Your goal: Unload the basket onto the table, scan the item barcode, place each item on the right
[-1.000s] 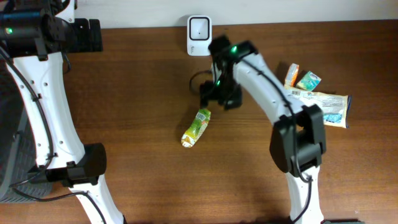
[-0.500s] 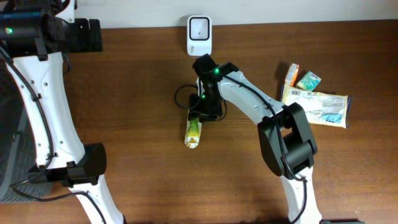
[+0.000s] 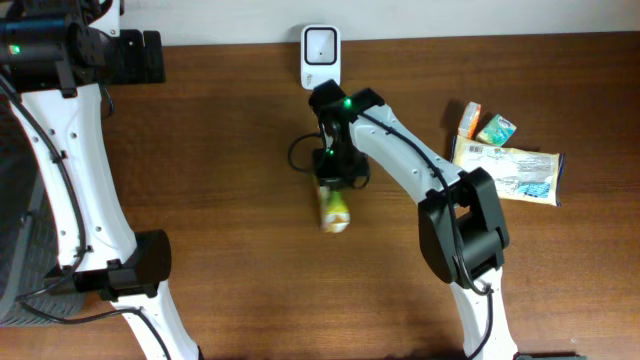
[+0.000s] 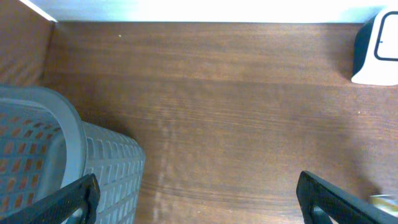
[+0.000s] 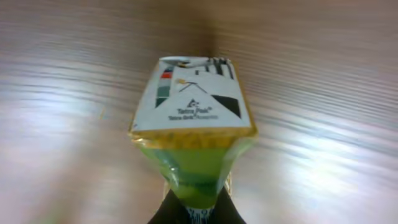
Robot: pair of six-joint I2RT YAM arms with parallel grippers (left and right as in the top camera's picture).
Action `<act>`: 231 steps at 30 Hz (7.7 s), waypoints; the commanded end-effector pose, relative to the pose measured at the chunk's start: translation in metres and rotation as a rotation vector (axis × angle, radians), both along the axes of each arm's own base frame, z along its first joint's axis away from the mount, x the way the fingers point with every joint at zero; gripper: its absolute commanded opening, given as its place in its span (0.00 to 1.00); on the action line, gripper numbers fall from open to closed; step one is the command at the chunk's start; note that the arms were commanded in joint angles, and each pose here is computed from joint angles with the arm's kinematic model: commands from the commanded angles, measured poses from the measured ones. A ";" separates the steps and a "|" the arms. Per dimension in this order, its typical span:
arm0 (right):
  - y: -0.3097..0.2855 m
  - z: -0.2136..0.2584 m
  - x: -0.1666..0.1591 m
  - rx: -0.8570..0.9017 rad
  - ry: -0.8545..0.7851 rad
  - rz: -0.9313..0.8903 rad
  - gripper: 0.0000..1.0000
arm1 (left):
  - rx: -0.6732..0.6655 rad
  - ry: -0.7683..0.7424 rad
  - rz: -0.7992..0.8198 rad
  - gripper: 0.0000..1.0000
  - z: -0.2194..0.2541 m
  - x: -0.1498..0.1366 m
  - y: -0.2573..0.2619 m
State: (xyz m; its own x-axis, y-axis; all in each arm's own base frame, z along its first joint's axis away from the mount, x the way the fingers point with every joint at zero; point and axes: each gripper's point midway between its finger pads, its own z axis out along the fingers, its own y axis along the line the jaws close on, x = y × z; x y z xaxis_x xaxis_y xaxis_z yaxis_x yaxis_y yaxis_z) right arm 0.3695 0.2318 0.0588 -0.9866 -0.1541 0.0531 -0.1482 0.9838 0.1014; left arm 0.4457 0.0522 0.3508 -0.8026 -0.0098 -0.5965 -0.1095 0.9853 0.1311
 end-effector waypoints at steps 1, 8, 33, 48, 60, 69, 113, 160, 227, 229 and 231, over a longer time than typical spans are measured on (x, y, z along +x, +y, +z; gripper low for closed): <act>-0.052 0.048 0.038 -0.431 -0.303 0.056 0.04 | 0.001 -0.019 0.014 0.99 0.007 -0.004 0.003; -0.046 -0.002 0.046 -0.628 -0.320 0.172 0.05 | 0.001 -0.019 0.014 0.99 0.007 -0.003 0.003; -0.002 0.041 -0.002 -0.250 -0.056 0.284 0.99 | 0.001 -0.019 0.014 0.99 0.007 -0.003 0.003; -0.029 -0.041 -0.023 -0.091 0.161 0.284 0.83 | 0.001 -0.020 0.014 0.99 0.007 -0.003 0.003; -0.055 -0.045 0.002 -0.157 0.093 0.192 0.26 | 0.001 -0.019 0.014 0.99 0.007 -0.004 0.003; -0.042 -0.042 0.006 -0.083 0.088 0.185 0.19 | 0.001 -0.019 0.014 0.99 0.007 -0.003 0.003; -0.061 0.149 0.138 -0.233 -0.598 0.115 0.14 | 0.001 -0.019 0.022 0.99 0.007 -0.004 0.007; -0.035 0.082 0.295 -0.968 -1.139 0.678 0.04 | 0.001 -0.020 0.022 0.99 0.007 -0.004 0.007; -0.170 0.021 0.041 -0.078 0.103 -0.244 0.17 | 0.001 -0.019 0.022 0.99 0.007 -0.004 0.007; -0.173 0.016 0.040 -0.084 0.118 -0.252 0.22 | 0.001 -0.019 0.022 0.99 0.007 -0.004 0.007; -0.180 0.016 0.038 -0.103 0.126 -0.263 0.28 | 0.001 -0.019 0.022 0.99 0.007 -0.004 0.007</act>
State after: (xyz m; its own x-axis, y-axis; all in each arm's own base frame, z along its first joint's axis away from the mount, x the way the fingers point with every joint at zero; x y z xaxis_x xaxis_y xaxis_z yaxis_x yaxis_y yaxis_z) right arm 0.4069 0.0591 0.0689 -0.9790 0.0786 0.1883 0.0821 0.9966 0.0105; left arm 0.4453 0.0563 0.3508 -0.8022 -0.0171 -0.5968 -0.1186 0.9842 0.1311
